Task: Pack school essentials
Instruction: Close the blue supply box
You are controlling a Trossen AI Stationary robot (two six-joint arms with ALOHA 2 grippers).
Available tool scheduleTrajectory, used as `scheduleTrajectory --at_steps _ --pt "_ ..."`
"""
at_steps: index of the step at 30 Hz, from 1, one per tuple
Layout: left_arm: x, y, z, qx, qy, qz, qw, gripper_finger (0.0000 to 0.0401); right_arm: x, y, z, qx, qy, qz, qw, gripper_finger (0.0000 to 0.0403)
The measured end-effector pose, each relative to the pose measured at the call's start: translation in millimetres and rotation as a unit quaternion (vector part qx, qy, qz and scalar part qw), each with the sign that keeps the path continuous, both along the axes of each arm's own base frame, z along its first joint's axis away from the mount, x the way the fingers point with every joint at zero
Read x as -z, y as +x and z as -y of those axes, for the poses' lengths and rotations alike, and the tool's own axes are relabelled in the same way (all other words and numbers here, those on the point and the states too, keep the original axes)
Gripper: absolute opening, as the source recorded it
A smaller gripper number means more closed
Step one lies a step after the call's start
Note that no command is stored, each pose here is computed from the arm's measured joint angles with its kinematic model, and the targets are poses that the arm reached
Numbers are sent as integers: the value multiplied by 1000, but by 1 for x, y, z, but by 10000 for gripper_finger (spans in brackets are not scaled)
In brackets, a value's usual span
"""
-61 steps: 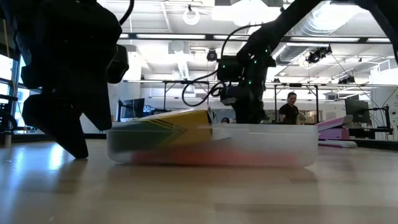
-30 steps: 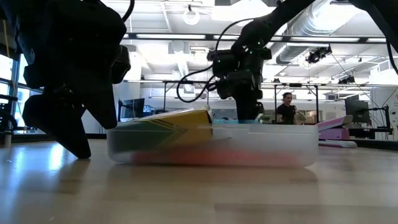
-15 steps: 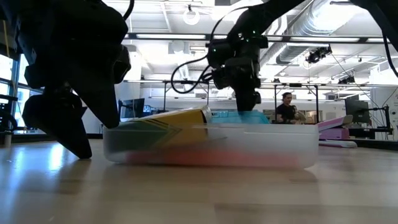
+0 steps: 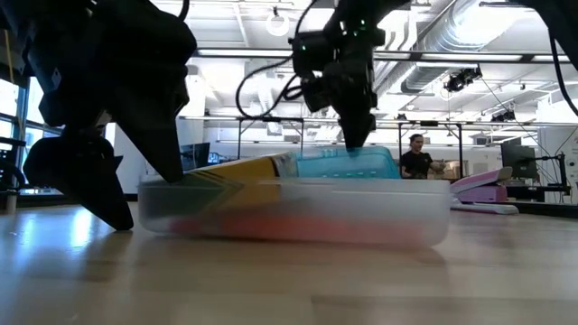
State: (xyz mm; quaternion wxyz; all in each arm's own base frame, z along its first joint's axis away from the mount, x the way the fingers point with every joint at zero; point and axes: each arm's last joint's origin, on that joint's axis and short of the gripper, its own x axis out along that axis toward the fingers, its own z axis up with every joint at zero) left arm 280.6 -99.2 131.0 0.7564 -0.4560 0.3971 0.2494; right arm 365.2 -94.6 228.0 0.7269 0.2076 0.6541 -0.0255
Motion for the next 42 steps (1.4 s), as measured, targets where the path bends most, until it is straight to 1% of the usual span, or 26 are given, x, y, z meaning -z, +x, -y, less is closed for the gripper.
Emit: scheduleTrajectory --at_steps 3,9,13,21,29,38,42 --pt "0 0 0 -6 -3 0 1000 388 -9 3 -7 -10 -20 -2 1000 112" --pt "0 0 -1 -16 -5 -1 1000 388 -22 9 -21 -8 -31 4 999 112" --pt "0 1 -4 -25 -9 -4 1000 388 -32 14 -31 -15 -50 14 999 112" --pt "0 3 -12 -38 -15 -6 999 387 -47 19 -49 -12 -50 30 998 112" --pt "0 6 -22 -54 -15 -6 998 387 -50 20 -67 -17 -47 29 998 112" --pt "0 8 -30 -68 -11 -6 998 388 -49 16 -77 -21 -76 1 997 112" --pt "0 8 -30 -71 -6 -5 997 387 -49 16 -77 -19 -77 -2 997 112"
